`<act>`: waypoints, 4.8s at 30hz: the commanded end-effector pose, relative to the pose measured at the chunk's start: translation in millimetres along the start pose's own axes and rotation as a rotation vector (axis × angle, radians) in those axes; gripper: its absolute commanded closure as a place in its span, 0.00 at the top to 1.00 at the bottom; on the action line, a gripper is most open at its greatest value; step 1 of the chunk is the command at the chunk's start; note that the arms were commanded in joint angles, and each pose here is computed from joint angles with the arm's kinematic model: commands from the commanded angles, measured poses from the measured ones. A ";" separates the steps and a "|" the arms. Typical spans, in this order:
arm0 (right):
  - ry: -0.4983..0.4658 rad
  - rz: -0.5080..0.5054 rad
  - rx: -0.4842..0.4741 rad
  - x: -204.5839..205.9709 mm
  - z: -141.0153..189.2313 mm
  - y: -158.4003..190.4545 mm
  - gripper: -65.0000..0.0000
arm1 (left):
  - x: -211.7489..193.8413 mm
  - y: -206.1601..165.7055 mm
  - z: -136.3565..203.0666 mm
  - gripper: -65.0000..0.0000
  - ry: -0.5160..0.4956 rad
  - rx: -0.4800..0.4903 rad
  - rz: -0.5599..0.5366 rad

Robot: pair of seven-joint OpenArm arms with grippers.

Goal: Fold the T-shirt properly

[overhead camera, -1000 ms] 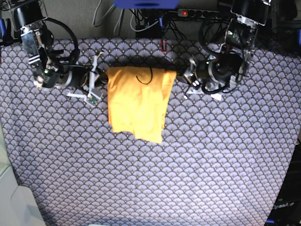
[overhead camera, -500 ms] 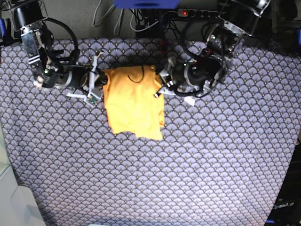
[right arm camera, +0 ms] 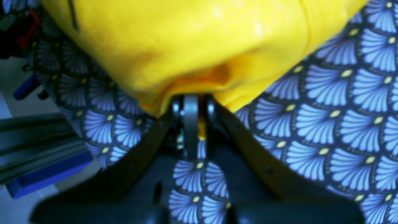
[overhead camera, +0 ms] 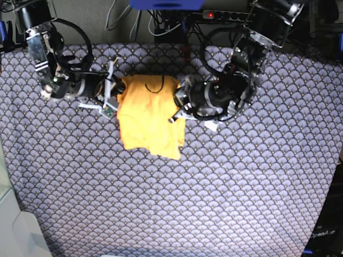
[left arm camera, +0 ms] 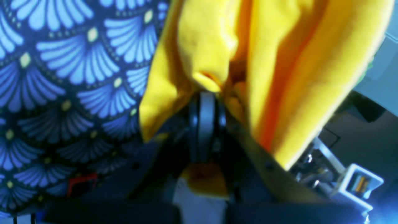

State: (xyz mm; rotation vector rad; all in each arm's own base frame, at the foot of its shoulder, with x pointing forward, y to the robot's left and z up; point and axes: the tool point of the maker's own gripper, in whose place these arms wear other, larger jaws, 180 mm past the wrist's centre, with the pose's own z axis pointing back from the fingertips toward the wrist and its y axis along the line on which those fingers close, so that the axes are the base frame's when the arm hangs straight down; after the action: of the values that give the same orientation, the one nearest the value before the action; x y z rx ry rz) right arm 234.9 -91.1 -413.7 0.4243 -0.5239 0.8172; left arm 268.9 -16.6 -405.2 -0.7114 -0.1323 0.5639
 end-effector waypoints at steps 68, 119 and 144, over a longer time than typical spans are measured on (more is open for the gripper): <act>-0.272 0.160 0.017 106.1 37.0 55.8 0.03 | 53.1 103.9 123.0 0.00 -0.232 0.113 0.085; -0.255 0.039 0.315 78.6 -68.3 87.4 0.03 | 35.0 97.5 121.2 0.00 -0.145 0.091 0.088; -0.258 0.050 0.081 76.3 -18.0 -8.6 0.03 | 37.5 108.6 121.7 0.00 -0.166 0.138 0.075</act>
State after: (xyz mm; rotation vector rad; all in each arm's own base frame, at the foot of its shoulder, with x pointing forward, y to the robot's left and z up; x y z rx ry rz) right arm 283.1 -40.8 -393.9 0.6018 -0.7176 0.8261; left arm 212.5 140.0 -392.7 -0.5273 -0.2075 0.7115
